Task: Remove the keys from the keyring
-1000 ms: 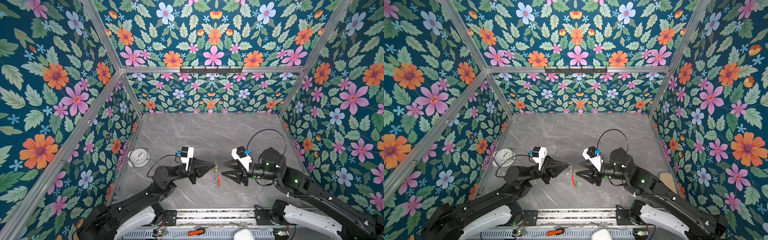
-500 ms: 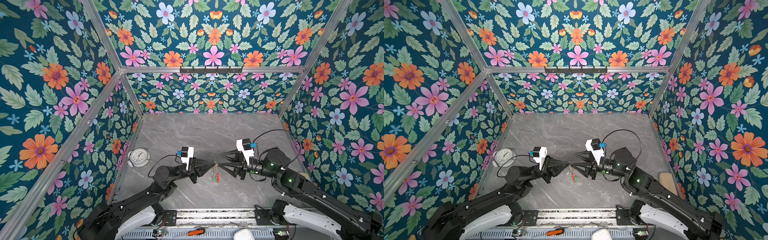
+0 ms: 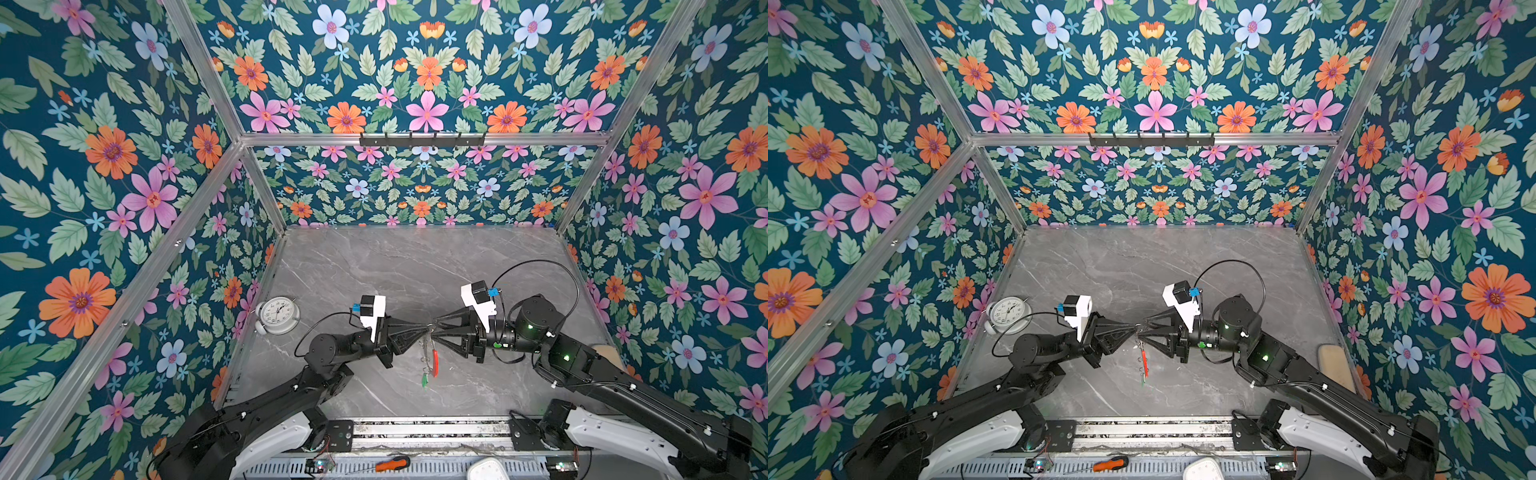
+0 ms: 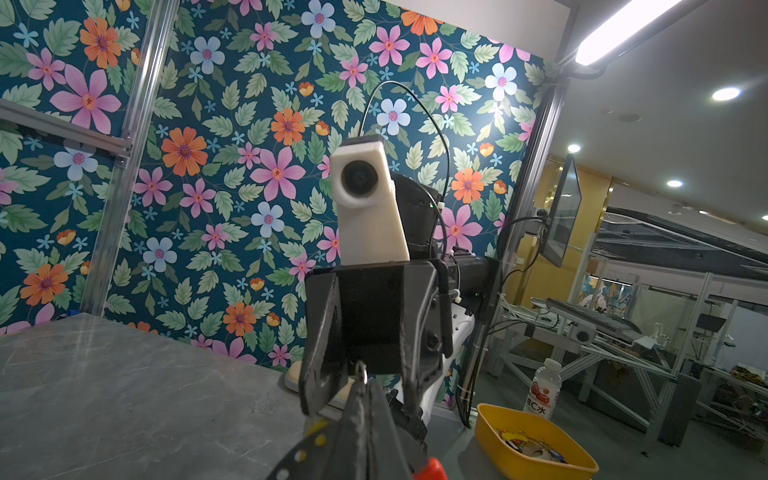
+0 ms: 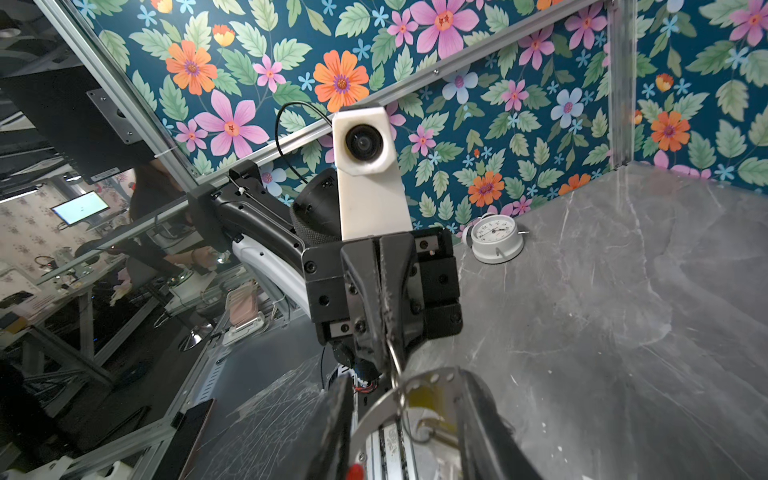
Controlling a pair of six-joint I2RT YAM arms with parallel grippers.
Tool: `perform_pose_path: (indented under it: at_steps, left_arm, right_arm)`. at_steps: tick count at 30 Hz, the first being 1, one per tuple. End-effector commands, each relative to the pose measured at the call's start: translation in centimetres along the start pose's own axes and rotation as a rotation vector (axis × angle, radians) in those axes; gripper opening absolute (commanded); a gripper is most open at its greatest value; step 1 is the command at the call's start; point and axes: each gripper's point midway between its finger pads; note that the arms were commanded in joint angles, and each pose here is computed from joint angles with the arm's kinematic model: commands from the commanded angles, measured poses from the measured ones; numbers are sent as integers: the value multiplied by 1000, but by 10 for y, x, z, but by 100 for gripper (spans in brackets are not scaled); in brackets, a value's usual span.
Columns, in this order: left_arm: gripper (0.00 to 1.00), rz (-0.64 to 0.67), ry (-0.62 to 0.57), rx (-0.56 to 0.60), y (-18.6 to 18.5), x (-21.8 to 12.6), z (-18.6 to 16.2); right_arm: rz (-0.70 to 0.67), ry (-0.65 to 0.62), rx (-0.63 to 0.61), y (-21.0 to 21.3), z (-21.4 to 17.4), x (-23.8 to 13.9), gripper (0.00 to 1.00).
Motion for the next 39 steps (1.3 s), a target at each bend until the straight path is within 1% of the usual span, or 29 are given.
perform_pose_path:
  at_steps: [1, 4, 12, 18, 23, 24, 26, 27, 29, 30, 31, 33, 35, 39]
  left_arm:
    - [0, -30, -32, 31, -9, -1, 7]
    - [0, -27, -33, 29, -8, -1, 7]
    - [0, -28, -32, 26, -7, -1, 7]
    - [0, -29, -36, 18, -6, 0, 7]
    - [0, -30, -36, 7, -5, 1, 7]
    - [0, -29, -37, 4, -5, 1, 8]
    - [0, -10, -38, -15, -1, 1, 8]
    - [9, 13, -35, -25, 3, 1, 7]
    - [34, 48, -31, -33, 8, 0, 7]
    - [43, 61, -28, -36, 10, -1, 7]
    - [47, 67, -27, -34, 11, -2, 8]
    - [52, 72, -10, -37, 11, -1, 9]
    - [54, 81, 23, -43, 13, 2, 8]
    - [53, 97, 124, -84, 20, 12, -2]
  right_arm:
    - [39, -49, -5, 4, 10, -2, 33]
    - [44, -56, 5, 2, 9, -4, 29]
    - [92, -56, 10, 8, 9, -2, 28]
    - [100, -44, 22, 8, 7, 0, 18]
    - [84, -30, 29, 5, 4, -1, 2]
    - [73, -22, 33, 4, 3, -2, 0]
    - [55, -4, 38, 2, 1, -4, 0]
    - [38, 12, 42, -1, -1, -6, 0]
    - [6, 51, 54, -4, -6, -9, 0]
    - [-15, 73, 59, -7, -9, -11, 0]
    - [-28, 94, 63, -9, -12, -12, 0]
    - [-55, 149, 70, -10, -18, -16, 0]
    - [-69, 209, 73, -11, -25, -19, 0]
    - [-102, 295, 67, -13, -31, -25, 0]
Point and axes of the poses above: each gripper's point midway between its finger pads, its own x axis out along the fingers, its own y axis along the line the jaws close on, z = x × y, and after that the axes turned 11 degrees about -x, right-handed
